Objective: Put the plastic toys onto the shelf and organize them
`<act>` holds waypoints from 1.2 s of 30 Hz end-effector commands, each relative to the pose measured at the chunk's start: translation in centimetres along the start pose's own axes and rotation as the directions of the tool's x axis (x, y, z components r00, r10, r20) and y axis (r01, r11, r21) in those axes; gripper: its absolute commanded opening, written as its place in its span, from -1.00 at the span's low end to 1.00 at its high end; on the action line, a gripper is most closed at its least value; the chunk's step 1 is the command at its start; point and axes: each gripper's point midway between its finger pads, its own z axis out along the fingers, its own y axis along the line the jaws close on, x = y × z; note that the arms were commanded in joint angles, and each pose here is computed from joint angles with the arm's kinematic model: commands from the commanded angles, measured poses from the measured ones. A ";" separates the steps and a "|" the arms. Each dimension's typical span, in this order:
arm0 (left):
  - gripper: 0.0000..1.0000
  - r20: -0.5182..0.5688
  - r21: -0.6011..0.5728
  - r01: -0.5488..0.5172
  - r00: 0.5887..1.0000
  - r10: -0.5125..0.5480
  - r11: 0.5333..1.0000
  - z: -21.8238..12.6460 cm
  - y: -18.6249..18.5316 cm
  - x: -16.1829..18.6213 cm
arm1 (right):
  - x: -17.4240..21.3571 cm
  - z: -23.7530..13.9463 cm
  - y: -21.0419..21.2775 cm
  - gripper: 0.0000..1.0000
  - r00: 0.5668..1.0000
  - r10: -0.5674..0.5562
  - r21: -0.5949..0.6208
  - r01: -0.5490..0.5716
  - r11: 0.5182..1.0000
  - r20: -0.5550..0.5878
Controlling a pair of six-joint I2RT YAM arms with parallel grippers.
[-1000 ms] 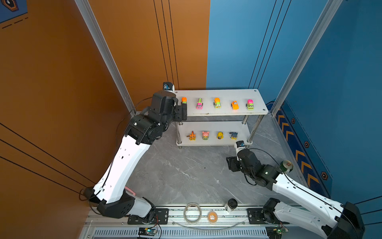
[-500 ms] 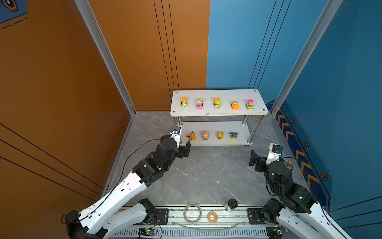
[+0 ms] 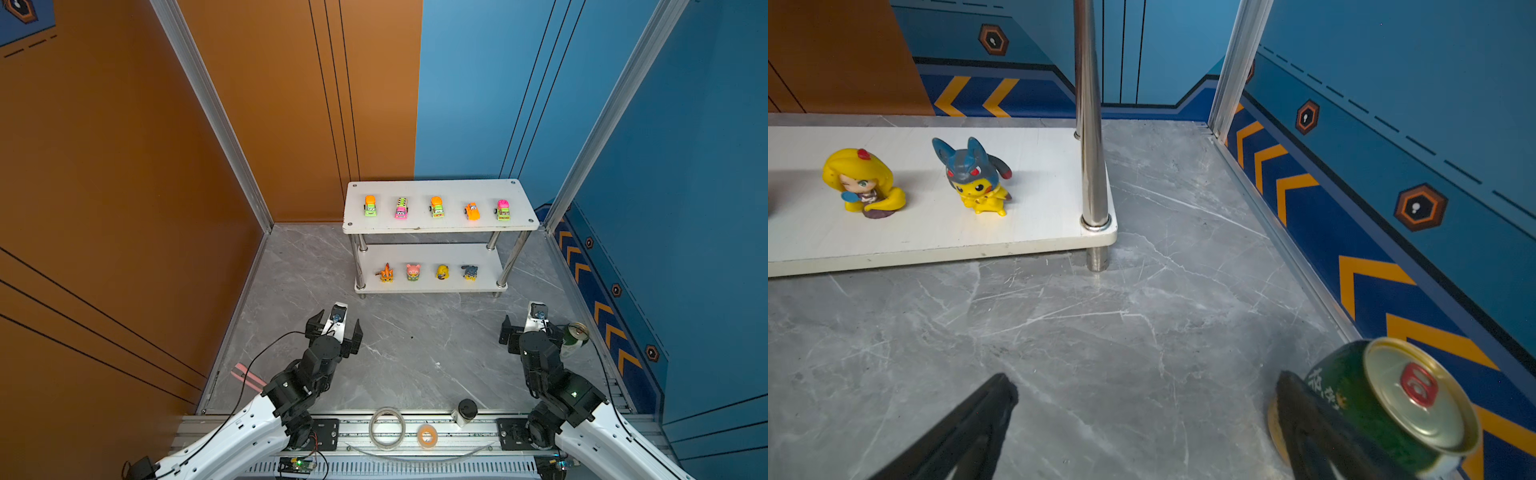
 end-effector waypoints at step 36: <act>0.95 -0.018 -0.052 0.161 0.987 -0.162 0.986 13.3 7.2 5.4 | 0.7 12.1 -2.9 1.00 0.990 0.139 0.091 -0.141 0.986 0.021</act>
